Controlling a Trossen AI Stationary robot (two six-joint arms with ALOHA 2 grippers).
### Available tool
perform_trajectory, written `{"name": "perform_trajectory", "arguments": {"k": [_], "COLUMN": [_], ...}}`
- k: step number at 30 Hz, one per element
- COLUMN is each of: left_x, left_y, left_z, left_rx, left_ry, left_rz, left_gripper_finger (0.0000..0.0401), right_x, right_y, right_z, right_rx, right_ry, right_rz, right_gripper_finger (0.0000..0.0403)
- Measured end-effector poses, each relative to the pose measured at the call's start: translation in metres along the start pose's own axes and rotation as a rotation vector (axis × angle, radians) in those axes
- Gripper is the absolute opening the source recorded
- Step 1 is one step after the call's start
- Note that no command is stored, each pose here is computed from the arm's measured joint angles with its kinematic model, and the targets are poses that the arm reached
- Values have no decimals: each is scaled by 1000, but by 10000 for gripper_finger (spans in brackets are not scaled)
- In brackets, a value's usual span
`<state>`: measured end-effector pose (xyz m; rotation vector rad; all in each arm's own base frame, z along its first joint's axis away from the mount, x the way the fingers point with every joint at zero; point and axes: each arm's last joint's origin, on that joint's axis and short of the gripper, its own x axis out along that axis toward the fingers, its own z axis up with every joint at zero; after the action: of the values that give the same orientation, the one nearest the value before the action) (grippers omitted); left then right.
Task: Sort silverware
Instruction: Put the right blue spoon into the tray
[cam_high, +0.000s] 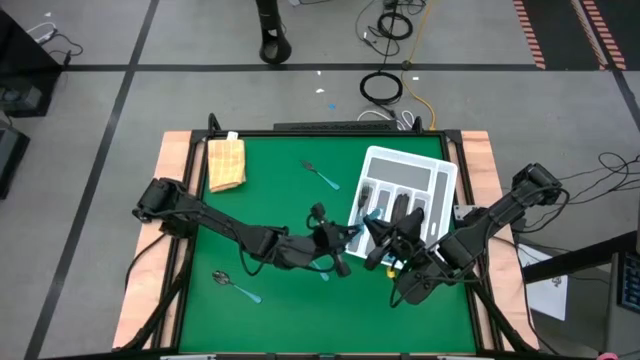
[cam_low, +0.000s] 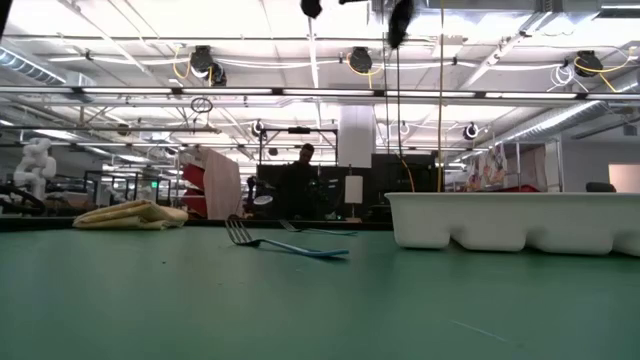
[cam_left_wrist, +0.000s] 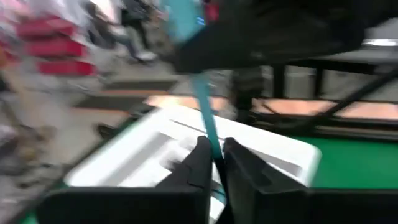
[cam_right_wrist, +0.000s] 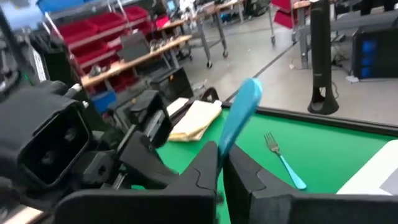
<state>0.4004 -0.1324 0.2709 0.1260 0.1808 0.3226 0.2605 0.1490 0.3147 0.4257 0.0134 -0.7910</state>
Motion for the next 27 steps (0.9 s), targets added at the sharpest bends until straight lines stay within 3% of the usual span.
{"name": "perform_trajectory", "arguments": {"k": [4,7,11,15,20,27], "left_x": [-1,-1,-4,-9,-14,-17], "left_y": [-3,-3,-7,-6,-6,0], "left_z": [-9,-13,-17,-23,-34,-46], "left_rx": [-30,-34,-76,-55,-41,-41], "left_ry": [84,120,172,255,374,488], "left_rz": [-113,-124,-190,-212,-204,-149], "left_gripper_finger": [98,146,188,199,200,200], "right_x": [0,0,1,-3,-16,-25], "right_y": [-3,-9,-24,-45,-59,-70], "right_z": [3,1,-3,-8,-14,-48], "right_rx": [-34,-77,-220,-501,-1075,-1460], "right_ry": [25,36,111,264,354,487], "right_rz": [5,-14,-51,-101,-82,0], "right_gripper_finger": [0,0,0,0,0,0]}}
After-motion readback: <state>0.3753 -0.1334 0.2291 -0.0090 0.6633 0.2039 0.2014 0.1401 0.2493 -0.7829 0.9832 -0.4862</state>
